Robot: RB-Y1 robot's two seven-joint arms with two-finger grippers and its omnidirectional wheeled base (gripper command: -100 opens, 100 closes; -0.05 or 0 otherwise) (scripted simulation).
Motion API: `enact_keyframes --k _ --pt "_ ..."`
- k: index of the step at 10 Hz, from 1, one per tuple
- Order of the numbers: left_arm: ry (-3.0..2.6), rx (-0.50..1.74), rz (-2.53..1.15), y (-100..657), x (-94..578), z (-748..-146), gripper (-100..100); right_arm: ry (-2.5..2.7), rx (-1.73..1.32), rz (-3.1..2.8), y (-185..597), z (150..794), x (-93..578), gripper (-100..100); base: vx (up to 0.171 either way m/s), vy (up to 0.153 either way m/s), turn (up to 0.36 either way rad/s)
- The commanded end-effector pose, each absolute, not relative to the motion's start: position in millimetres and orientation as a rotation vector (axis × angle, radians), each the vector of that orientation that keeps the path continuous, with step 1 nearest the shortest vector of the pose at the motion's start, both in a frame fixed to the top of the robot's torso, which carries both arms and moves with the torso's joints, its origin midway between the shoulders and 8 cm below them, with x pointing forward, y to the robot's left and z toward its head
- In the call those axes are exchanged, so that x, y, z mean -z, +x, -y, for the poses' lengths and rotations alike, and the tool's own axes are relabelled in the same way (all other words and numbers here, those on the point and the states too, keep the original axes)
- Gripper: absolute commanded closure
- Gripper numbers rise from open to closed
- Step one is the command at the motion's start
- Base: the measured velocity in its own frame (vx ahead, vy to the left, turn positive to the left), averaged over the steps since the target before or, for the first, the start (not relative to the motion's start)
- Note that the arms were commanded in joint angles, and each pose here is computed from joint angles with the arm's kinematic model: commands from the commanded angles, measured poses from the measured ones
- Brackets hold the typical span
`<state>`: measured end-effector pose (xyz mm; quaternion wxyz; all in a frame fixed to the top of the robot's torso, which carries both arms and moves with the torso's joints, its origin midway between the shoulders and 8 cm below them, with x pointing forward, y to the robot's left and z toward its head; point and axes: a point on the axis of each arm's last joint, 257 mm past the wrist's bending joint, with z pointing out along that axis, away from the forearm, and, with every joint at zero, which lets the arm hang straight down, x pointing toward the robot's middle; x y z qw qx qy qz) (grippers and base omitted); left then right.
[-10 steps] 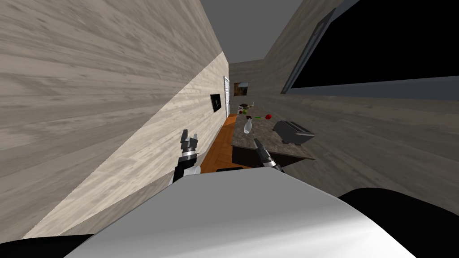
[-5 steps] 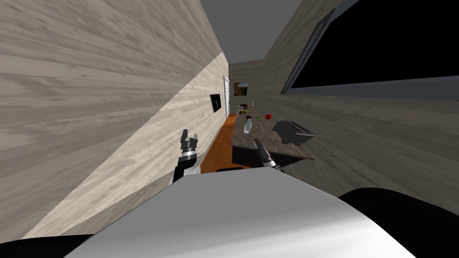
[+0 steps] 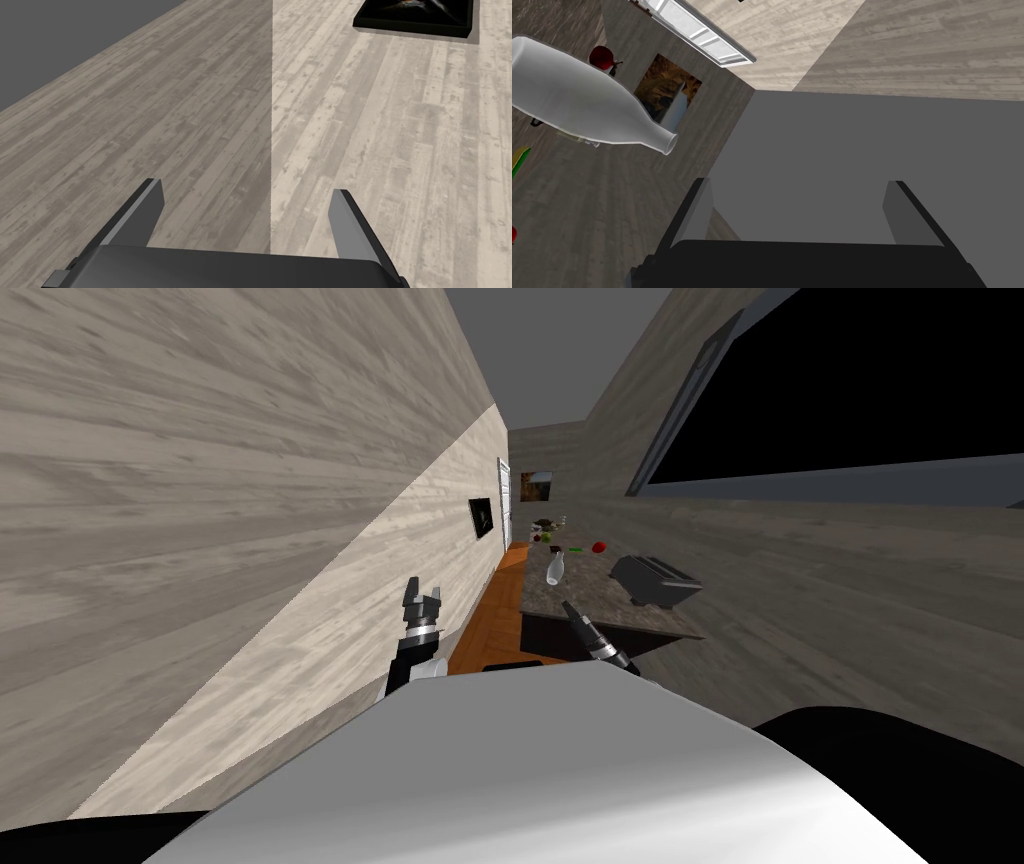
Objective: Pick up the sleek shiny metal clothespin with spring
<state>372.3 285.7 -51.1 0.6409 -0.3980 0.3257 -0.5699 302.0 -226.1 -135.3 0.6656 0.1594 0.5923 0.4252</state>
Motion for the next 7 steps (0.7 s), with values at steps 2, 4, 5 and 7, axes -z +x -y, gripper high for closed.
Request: enact_keyframes --k 2,4,5,7 --pt "-0.908 1.299 -0.743 372.3 51.2 -285.7 0 0.269 -0.896 -1.378 303.5 228.6 142.7 -100 0.000 0.067 -0.016" --pt "-0.908 1.299 -0.743 372.3 51.2 -285.7 0 0.188 -0.836 -1.412 305.3 232.3 150.0 -100 -0.003 0.074 -0.027" --pt "-0.908 1.299 -0.743 372.3 51.2 -285.7 0 0.115 -0.778 -1.440 307.7 238.9 156.8 -100 0.001 0.089 -0.020" --pt "-0.908 1.299 -0.743 372.3 51.2 -285.7 0 0.026 -0.710 -1.472 310.0 245.7 164.9 -100 -0.001 0.096 -0.075"
